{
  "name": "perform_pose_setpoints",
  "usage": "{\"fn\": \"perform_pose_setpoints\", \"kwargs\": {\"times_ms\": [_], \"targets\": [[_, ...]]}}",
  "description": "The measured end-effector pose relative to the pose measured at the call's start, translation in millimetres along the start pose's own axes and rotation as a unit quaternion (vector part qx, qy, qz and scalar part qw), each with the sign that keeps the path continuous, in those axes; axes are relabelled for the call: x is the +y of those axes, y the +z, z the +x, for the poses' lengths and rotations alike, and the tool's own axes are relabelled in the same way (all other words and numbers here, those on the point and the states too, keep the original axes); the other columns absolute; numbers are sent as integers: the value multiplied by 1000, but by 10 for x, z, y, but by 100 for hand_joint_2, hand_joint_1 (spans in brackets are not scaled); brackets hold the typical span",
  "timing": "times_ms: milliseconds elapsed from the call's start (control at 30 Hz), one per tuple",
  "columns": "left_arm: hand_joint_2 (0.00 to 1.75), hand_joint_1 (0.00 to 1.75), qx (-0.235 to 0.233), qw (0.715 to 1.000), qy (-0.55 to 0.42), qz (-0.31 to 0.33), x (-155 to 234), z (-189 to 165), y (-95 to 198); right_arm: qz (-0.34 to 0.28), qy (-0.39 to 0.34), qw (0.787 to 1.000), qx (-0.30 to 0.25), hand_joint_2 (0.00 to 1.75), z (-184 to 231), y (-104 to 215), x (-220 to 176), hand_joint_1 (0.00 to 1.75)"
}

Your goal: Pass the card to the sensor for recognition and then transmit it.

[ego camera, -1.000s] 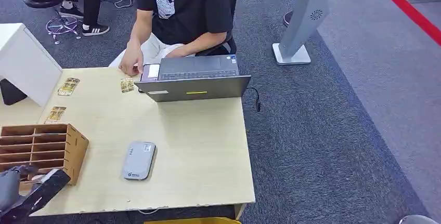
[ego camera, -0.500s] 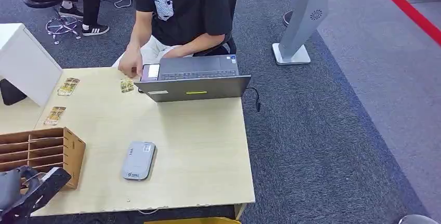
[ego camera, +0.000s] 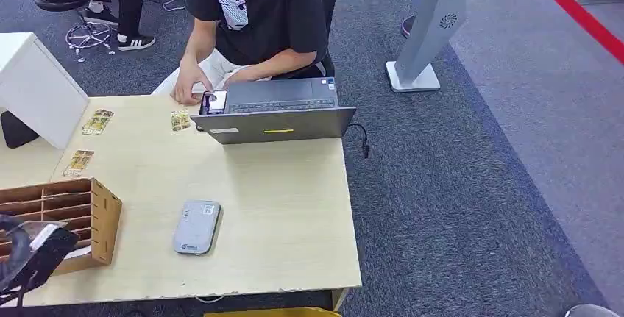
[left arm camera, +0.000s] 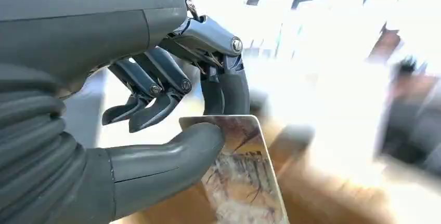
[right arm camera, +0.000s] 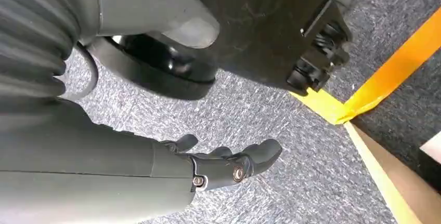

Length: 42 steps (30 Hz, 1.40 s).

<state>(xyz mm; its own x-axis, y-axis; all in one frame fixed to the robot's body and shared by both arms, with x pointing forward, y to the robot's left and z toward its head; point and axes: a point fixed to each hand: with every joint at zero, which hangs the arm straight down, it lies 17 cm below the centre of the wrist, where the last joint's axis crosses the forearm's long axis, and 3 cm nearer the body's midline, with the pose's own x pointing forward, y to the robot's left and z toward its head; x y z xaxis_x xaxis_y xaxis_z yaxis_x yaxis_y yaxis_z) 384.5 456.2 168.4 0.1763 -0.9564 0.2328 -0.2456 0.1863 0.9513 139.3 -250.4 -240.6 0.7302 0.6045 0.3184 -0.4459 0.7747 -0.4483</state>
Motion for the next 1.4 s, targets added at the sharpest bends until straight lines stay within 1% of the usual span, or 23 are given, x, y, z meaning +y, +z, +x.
{"fn": "perform_pose_setpoints", "kwargs": {"times_ms": [100,167,233,400,700,867,967,1033,1100,1167,1200,1300,1400], "targets": [[175,175,-71,991,-15,114,635,437,-71,2,0,1000,-2,175,-61,31,38,0],[175,175,-105,979,-18,176,1002,676,-62,2,-1,1000,-3,175,-88,42,49,0],[175,175,-121,970,-15,211,1222,812,-23,3,-1,1000,-5,175,-104,50,58,0],[175,175,-135,962,-8,237,1386,934,40,3,0,1000,-7,175,-128,60,69,0],[175,175,-139,959,-2,248,1450,975,68,2,-3,1000,-3,175,-166,57,57,0],[175,175,-156,948,-13,276,1582,1076,103,-1,-5,1000,-9,175,-167,52,44,0],[175,175,-137,955,-29,263,1599,1048,-51,-1,-8,1000,-12,175,-152,45,41,0],[175,175,-114,962,-46,245,1578,962,-243,1,-6,1000,-13,175,-120,31,39,0],[175,175,-78,975,-78,195,1398,775,-532,3,-2,1000,-16,175,-46,10,34,0],[175,175,-53,981,-105,153,1220,598,-773,3,1,1000,-19,175,33,-12,18,0],[175,175,-44,982,-114,144,1178,538,-869,2,4,1000,-22,175,70,-24,4,0],[175,175,-17,985,-131,110,921,337,-1035,-2,10,999,-30,175,167,-51,-36,0],[175,175,-6,987,-141,82,666,249,-1099,-4,9,999,-33,175,222,-70,-59,0]]}}
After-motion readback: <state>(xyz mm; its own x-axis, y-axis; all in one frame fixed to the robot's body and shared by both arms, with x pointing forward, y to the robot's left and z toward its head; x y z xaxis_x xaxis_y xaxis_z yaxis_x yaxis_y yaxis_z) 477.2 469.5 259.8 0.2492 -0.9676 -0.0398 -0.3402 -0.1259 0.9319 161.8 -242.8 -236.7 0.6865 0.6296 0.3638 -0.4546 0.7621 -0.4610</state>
